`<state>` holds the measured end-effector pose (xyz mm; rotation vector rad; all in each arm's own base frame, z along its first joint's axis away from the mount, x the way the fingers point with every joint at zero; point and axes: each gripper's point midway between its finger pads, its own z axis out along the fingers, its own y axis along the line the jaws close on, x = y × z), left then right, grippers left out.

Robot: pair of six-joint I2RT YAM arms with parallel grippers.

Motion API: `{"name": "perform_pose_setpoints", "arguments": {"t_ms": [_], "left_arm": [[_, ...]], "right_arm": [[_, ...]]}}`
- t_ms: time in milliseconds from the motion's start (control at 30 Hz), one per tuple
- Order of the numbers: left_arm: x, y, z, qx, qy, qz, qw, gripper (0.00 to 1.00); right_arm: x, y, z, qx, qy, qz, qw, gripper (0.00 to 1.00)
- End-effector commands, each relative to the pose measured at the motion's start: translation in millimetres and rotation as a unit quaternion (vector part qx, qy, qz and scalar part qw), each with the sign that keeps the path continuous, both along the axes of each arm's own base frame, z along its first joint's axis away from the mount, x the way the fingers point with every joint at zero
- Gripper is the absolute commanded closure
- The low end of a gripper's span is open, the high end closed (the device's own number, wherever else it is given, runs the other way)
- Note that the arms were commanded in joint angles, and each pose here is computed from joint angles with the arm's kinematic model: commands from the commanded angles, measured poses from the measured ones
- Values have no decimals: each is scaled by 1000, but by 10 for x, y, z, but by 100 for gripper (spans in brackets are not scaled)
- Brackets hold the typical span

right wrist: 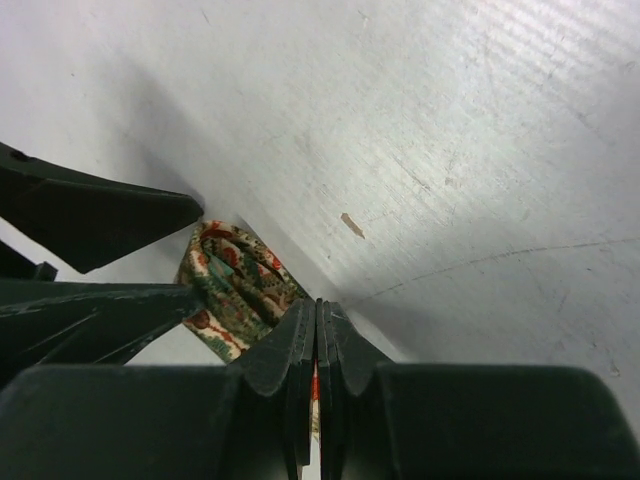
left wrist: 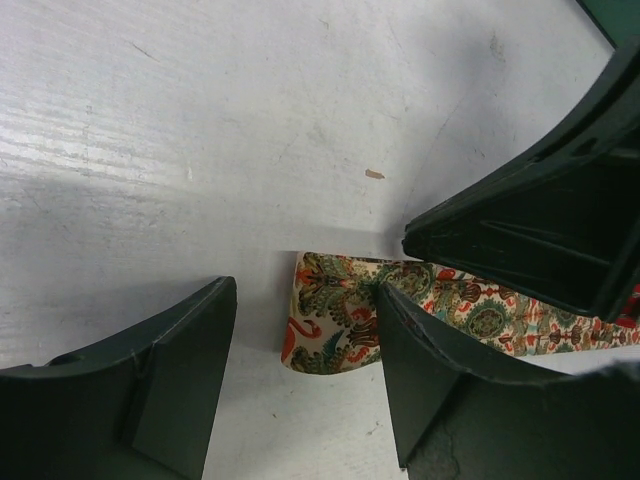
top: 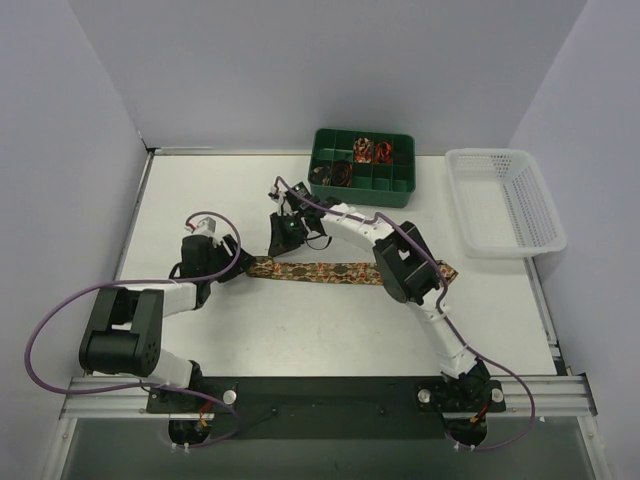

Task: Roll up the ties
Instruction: Roll the tie at the center of the board.

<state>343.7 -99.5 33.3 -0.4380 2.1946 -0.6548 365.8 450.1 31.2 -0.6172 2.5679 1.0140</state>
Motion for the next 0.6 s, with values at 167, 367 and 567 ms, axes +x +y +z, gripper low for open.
{"name": "perform_pose_setpoints", "arguments": {"t_ms": [167,367,567], "left_arm": [[27,3,121,-6,-26,-7,1000,32],[19,-3,97,-8,-23,-7,1000,32],[18,-5,110,-9,-25,-8,1000,32]], "right_arm": [[-73,95,113,3,3,10,1000,98],[-64,56,193,-2,-11,5,1000,98],[84,-33,323,0,-22,-19,1000,98]]}}
